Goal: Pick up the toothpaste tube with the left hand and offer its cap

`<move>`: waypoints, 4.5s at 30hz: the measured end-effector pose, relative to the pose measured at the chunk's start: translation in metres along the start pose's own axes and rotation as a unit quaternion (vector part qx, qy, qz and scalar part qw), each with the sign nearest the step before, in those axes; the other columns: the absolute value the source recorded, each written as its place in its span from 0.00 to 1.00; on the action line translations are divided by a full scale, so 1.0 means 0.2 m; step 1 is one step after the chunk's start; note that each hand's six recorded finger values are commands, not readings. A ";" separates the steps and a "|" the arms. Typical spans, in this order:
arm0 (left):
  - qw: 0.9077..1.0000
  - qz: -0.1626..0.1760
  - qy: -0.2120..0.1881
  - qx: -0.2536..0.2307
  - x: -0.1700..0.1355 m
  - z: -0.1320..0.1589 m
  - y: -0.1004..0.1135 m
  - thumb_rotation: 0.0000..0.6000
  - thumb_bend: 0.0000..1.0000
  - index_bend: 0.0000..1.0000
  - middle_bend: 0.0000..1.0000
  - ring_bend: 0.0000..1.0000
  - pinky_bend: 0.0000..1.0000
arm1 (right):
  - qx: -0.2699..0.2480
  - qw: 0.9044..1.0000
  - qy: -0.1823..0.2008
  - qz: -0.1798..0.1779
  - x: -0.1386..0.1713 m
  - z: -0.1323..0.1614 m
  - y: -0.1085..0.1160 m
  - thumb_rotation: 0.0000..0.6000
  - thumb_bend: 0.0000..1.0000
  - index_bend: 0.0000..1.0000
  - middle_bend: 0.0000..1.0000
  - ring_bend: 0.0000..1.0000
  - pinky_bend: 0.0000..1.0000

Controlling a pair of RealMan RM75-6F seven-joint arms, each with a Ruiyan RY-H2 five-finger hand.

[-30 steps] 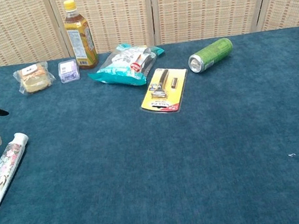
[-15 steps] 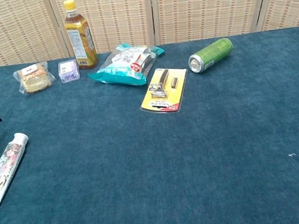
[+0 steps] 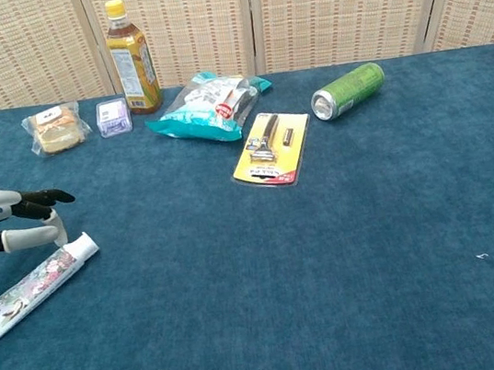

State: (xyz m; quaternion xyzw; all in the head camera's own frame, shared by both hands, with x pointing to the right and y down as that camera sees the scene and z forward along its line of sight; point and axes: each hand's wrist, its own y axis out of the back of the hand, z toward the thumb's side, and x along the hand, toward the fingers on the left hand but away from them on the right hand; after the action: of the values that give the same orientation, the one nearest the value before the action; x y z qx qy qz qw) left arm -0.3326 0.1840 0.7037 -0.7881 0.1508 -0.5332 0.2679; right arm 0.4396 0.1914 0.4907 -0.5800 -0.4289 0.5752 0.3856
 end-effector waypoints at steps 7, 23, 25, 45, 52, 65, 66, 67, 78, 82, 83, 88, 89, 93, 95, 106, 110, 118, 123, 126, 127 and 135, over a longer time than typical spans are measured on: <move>0.999 0.024 -0.044 -0.004 -0.06 0.14 0.02 0.70 0.13 0.33 0.00 0.00 0.00 | -0.001 1.000 0.001 0.001 -0.01 0.00 -0.01 1.00 0.25 0.29 0.28 0.08 0.21; 0.997 0.063 -0.041 -0.005 -0.06 0.16 -0.05 1.00 0.13 0.21 0.00 0.00 0.00 | -0.003 1.000 -0.001 0.002 -0.01 -0.01 -0.01 1.00 0.25 0.29 0.28 0.08 0.21; 0.997 0.066 -0.040 -0.006 -0.06 0.17 -0.06 1.00 0.13 0.17 0.00 0.00 0.00 | -0.003 1.000 -0.002 0.001 0.00 -0.01 -0.01 1.00 0.25 0.29 0.28 0.08 0.21; 0.994 0.078 -0.022 0.071 -0.02 0.06 -0.15 1.00 0.13 0.09 0.00 0.00 0.00 | -0.003 1.000 -0.005 0.000 0.01 -0.01 0.00 1.00 0.25 0.29 0.28 0.08 0.21; 0.992 0.092 0.003 0.083 0.01 -0.03 -0.08 1.00 0.13 0.11 0.00 0.00 0.00 | -0.002 1.000 -0.006 0.001 0.01 -0.01 -0.01 1.00 0.25 0.29 0.28 0.08 0.21; 0.989 0.114 0.030 0.085 0.08 -0.08 0.00 1.00 0.13 0.18 0.00 0.00 0.00 | -0.003 1.000 -0.010 -0.001 0.01 -0.03 0.00 1.00 0.25 0.29 0.28 0.08 0.21; 0.989 0.115 0.031 0.086 0.08 -0.08 0.01 1.00 0.13 0.20 0.00 0.00 0.00 | -0.003 1.000 -0.010 0.000 0.01 -0.03 -0.01 1.00 0.25 0.29 0.28 0.08 0.21; 0.989 0.115 0.033 0.085 0.08 -0.08 0.01 1.00 0.13 0.22 0.00 0.00 0.00 | -0.004 1.000 -0.010 0.000 0.01 -0.03 -0.01 1.00 0.25 0.29 0.28 0.08 0.21; 0.996 0.056 0.046 0.059 0.06 -0.08 -0.01 0.52 0.13 0.29 0.00 0.00 0.00 | -0.008 1.000 -0.010 0.002 0.00 -0.04 -0.02 1.00 0.25 0.29 0.28 0.08 0.21; 0.996 0.046 0.052 0.048 0.06 -0.08 -0.02 0.51 0.14 0.32 0.00 0.00 0.00 | -0.010 1.000 -0.012 0.003 0.00 -0.05 -0.02 1.00 0.25 0.29 0.28 0.08 0.21; 0.996 0.044 0.053 0.048 0.06 -0.08 -0.02 0.50 0.14 0.32 0.00 0.00 0.00 | -0.010 1.000 -0.012 0.003 0.00 -0.05 -0.02 1.00 0.25 0.29 0.28 0.08 0.21; 0.997 0.040 0.058 0.042 0.07 -0.09 -0.03 0.48 0.15 0.33 0.00 0.00 0.00 | -0.011 1.000 -0.011 0.003 0.00 -0.06 -0.02 1.00 0.25 0.29 0.28 0.08 0.21; 0.997 0.040 0.060 0.042 0.07 -0.09 -0.03 0.48 0.16 0.34 0.00 0.00 0.00 | -0.011 1.000 -0.011 0.003 0.00 -0.06 -0.02 1.00 0.25 0.29 0.28 0.08 0.21; 0.997 0.034 0.065 0.038 0.06 -0.10 -0.05 0.49 0.16 0.36 0.00 0.00 0.00 | -0.012 1.000 -0.010 0.004 0.00 -0.05 -0.02 1.00 0.25 0.29 0.28 0.08 0.21; 0.997 0.032 0.064 0.035 0.04 -0.10 -0.06 0.49 0.16 0.37 0.00 0.00 0.00 | -0.011 1.000 -0.010 0.005 0.00 -0.05 -0.03 1.00 0.25 0.29 0.28 0.08 0.21; 0.997 0.038 0.062 0.033 0.03 -0.11 -0.09 0.99 0.16 0.35 0.04 0.00 0.00 | -0.011 1.000 -0.010 0.004 0.00 -0.05 -0.02 1.00 0.25 0.29 0.28 0.08 0.21; 0.997 0.040 0.065 0.033 0.04 -0.12 -0.09 1.00 0.16 0.36 0.07 0.00 0.00 | -0.011 1.000 -0.011 0.003 0.00 -0.05 -0.02 1.00 0.25 0.29 0.28 0.08 0.21; 0.996 0.050 0.067 0.025 0.03 -0.13 -0.08 1.00 0.17 0.40 0.12 0.00 0.00 | -0.011 1.000 -0.010 0.003 0.00 -0.04 -0.02 1.00 0.25 0.29 0.28 0.08 0.21; 0.996 0.048 0.066 0.020 0.03 -0.14 -0.08 1.00 0.20 0.42 0.13 0.00 0.00 | -0.010 1.000 -0.010 0.003 0.00 -0.04 -0.02 1.00 0.25 0.29 0.28 0.08 0.21; 0.997 0.046 0.066 0.019 0.03 -0.14 -0.09 1.00 0.20 0.42 0.13 0.00 0.00 | -0.010 1.000 -0.010 0.002 0.00 -0.04 -0.02 1.00 0.25 0.29 0.28 0.08 0.21; 0.997 0.046 0.066 0.018 0.04 -0.14 -0.09 1.00 0.20 0.42 0.13 0.00 0.00 | -0.009 1.000 -0.011 0.002 0.00 -0.04 -0.02 1.00 0.25 0.29 0.28 0.08 0.21; 0.997 0.050 0.066 0.005 0.05 -0.13 -0.09 1.00 0.20 0.46 0.23 0.04 0.00 | -0.010 1.000 -0.011 0.001 0.00 -0.04 -0.01 1.00 0.25 0.29 0.28 0.08 0.21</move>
State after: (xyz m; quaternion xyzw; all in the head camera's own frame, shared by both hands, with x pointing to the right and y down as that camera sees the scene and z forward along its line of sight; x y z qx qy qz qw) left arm -0.3546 0.1870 0.7294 -0.7412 0.2049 -0.5707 0.2880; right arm 0.4466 0.1930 0.4935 -0.5774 -0.4383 0.5779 0.3748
